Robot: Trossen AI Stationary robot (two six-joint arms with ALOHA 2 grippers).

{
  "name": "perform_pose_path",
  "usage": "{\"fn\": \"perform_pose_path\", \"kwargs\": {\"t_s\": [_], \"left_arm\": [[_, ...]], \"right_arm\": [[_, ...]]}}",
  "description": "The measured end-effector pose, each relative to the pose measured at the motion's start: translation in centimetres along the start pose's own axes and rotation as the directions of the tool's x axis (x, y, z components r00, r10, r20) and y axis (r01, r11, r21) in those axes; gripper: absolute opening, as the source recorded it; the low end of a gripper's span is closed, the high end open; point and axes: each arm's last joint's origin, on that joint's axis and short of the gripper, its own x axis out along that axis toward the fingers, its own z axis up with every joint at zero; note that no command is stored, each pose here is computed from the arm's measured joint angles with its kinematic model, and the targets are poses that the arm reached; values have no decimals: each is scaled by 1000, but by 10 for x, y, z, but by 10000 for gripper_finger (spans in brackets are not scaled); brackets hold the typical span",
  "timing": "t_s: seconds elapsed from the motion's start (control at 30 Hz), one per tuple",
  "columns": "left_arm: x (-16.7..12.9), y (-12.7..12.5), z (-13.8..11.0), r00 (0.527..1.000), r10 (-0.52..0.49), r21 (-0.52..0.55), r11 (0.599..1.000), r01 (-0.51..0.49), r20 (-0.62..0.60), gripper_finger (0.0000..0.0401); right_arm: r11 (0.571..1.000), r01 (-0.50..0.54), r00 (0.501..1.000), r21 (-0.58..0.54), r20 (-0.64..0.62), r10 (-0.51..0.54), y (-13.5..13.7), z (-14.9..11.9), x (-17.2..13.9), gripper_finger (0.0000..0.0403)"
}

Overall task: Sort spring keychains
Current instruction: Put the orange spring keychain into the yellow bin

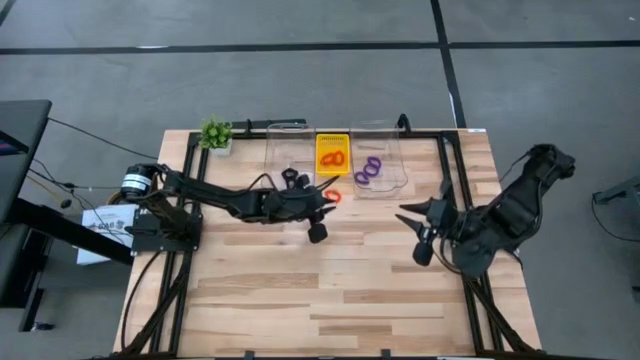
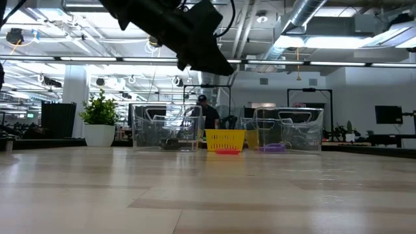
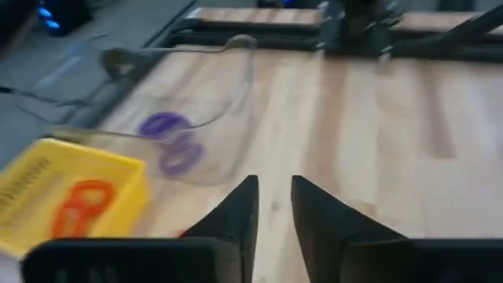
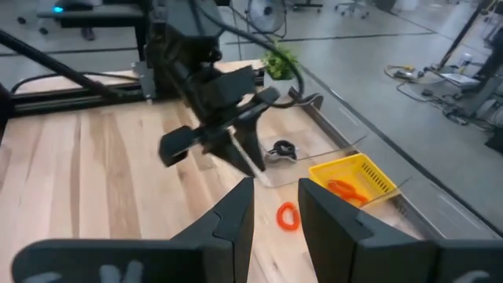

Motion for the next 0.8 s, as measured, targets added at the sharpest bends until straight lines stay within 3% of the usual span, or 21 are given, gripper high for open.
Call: {"fn": "perform_pose_path", "kwargs": {"t_s": [0.23, 0.47, 0.63, 0.8], "left_arm": [[0, 1, 9, 999, 38, 166, 985, -39, 8, 10], [3, 0, 10, 999, 37, 369, 929, -38, 9, 4], [23, 0, -8, 998, 12, 419, 908, 18, -70, 4], [53, -8, -27, 971, 33, 444, 892, 79, -239, 4]], "right_arm": [[1000, -9, 1000, 0, 0, 9, 3, -1, -1, 92], [1000, -10, 1000, 2, 1, 10, 2, -1, -2, 92], [1000, -9, 1000, 2, 0, 9, 2, -1, -1, 92], [1000, -12, 1000, 13, -1, 12, 2, -1, -1, 92]]}}
